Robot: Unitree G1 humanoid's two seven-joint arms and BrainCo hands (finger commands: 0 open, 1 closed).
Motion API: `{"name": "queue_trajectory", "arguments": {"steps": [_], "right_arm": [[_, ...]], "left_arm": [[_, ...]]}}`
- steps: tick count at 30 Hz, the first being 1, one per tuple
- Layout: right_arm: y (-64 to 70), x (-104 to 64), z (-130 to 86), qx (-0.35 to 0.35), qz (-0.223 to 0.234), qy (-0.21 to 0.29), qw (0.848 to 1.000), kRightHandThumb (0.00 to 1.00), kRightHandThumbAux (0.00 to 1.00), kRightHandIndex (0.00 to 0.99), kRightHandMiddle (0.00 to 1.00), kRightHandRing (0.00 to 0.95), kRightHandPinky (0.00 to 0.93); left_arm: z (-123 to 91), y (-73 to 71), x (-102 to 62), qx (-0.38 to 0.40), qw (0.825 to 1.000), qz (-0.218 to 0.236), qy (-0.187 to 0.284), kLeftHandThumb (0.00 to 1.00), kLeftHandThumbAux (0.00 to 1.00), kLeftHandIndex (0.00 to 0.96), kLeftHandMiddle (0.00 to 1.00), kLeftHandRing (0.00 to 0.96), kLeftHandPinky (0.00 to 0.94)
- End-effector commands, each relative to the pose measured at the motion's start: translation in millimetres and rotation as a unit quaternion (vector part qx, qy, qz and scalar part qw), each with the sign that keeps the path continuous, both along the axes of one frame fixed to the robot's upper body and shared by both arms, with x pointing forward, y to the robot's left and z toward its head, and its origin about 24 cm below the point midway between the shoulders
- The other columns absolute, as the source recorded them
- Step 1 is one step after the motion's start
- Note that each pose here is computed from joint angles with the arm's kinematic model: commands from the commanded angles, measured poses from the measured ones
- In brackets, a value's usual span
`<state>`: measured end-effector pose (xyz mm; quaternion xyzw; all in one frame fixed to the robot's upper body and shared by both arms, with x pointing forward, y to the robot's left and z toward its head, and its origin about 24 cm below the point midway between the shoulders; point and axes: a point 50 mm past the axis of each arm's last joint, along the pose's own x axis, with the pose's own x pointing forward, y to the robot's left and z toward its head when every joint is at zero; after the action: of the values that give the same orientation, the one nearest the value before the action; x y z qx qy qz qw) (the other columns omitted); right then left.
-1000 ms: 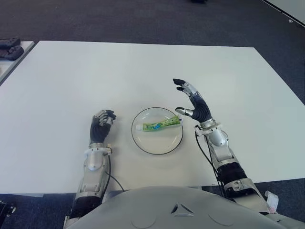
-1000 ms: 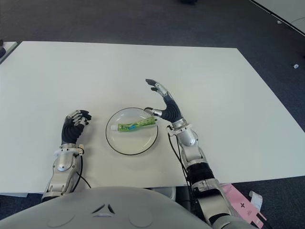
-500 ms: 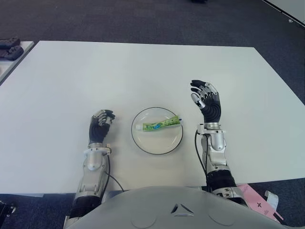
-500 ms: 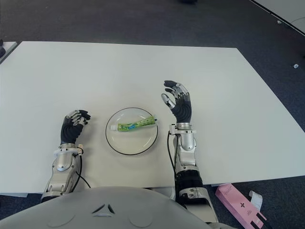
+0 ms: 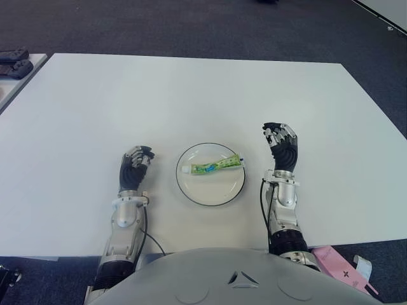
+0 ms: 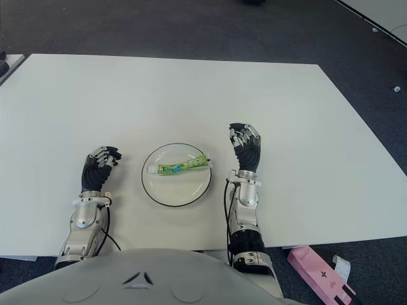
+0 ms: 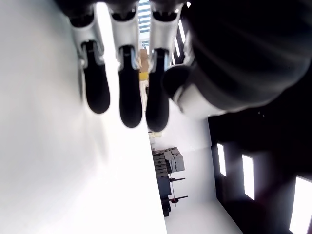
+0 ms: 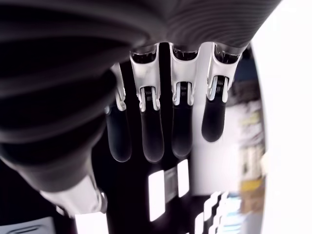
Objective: Put the toothpaste on the table into the plate.
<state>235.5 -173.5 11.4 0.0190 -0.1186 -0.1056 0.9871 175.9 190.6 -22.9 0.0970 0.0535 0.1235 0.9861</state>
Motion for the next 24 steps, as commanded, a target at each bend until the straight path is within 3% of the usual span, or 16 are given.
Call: {"name": "queue_trajectory", "arguments": {"steps": [1, 24], "right_arm": [[2.0, -3.7, -10.9, -0.002, -0.008, 0.041, 0.999, 0.689, 0.734, 0.428, 0.445, 0.401, 0.379], [-5.6, -7.5, -40.3, -0.031, -0.005, 0.095, 0.995, 0.701, 0.731, 0.43, 0.488, 0.455, 0.431]], "left_arm": [[-4.9, -0.6, -0.7, -0.006, 1.0, -0.003, 0.018, 0.706, 0.725, 0.424, 0.491, 0.474, 0.457], [-4.9, -2.6, -0.2, -0.011, 1.0, -0.005, 0.015, 0.705, 0.726, 0.424, 0.487, 0.47, 0.465]]}}
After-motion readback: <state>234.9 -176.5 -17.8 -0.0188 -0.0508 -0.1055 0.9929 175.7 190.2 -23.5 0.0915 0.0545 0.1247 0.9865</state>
